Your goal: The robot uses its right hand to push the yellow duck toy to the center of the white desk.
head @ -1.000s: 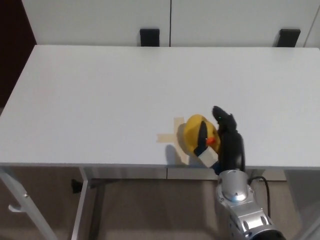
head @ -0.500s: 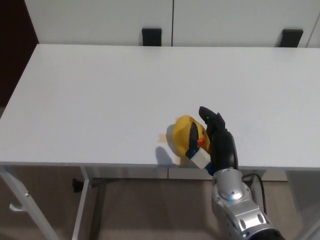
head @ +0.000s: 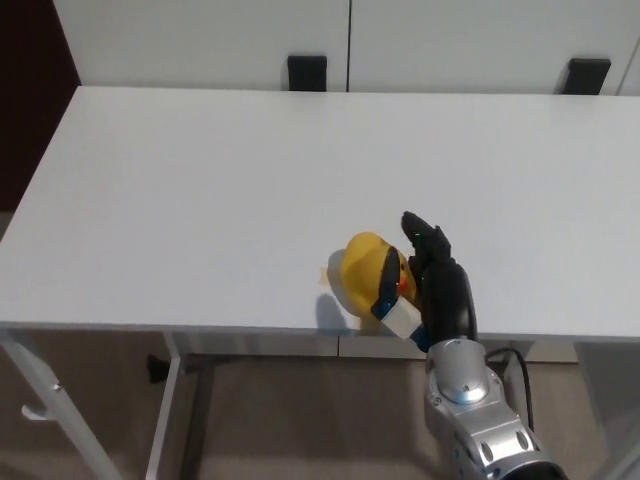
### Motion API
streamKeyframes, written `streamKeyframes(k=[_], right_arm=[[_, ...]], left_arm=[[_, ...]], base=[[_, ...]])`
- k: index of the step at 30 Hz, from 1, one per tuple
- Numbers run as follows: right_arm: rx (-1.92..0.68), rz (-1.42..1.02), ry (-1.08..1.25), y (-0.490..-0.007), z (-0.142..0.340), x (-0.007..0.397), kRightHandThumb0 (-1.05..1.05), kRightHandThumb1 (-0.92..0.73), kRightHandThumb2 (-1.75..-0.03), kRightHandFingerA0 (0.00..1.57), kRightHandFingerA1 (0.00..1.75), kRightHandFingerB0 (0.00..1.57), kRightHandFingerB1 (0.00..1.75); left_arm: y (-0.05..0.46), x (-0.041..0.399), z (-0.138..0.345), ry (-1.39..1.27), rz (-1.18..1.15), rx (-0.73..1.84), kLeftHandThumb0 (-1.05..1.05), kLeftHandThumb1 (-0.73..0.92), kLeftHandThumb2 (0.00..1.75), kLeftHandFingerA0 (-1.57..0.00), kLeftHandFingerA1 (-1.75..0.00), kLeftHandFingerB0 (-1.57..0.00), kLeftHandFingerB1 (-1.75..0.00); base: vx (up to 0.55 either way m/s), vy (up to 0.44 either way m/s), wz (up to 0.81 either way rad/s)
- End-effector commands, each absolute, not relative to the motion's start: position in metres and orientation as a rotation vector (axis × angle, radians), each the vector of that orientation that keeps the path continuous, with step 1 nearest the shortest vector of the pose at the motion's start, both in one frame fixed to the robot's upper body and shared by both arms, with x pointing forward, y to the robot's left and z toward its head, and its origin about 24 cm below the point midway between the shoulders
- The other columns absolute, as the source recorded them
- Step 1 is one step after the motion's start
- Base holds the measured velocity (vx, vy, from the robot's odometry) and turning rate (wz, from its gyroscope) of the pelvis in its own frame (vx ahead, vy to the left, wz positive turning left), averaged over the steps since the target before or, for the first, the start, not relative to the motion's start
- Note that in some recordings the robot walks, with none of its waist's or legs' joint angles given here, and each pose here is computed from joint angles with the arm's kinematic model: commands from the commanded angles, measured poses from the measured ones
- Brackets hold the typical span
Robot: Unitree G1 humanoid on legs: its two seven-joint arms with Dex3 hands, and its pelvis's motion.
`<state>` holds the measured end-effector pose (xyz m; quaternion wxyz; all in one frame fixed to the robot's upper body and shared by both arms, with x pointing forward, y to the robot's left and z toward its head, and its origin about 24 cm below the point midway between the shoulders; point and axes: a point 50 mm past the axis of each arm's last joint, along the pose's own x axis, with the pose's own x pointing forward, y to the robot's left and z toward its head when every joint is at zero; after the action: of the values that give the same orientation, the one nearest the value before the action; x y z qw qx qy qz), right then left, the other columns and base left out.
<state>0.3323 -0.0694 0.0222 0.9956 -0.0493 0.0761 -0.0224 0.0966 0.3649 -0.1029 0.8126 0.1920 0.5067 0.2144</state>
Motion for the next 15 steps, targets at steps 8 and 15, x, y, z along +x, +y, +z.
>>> streamKeyframes(k=[8,15], right_arm=[[-0.241,-0.134,-0.059,-0.114,0.062,0.344,-1.02,-0.8,-1.1,0.0,0.0,0.0,0.0],[-0.239,-0.15,-0.183,-0.139,0.1,0.344,-1.05,-0.92,-0.78,0.0,0.0,0.0,0.0]], left_arm=[[0.373,0.086,-0.1,1.085,0.472,0.426,-0.17,0.61,0.78,-0.88,-0.9,-0.89,-1.0],[0.377,0.077,-0.099,1.101,0.499,0.422,-0.2,0.63,0.78,-0.88,-0.9,-0.92,-1.02]], base=[[0.0,0.0,0.0],[0.0,0.0,0.0]])
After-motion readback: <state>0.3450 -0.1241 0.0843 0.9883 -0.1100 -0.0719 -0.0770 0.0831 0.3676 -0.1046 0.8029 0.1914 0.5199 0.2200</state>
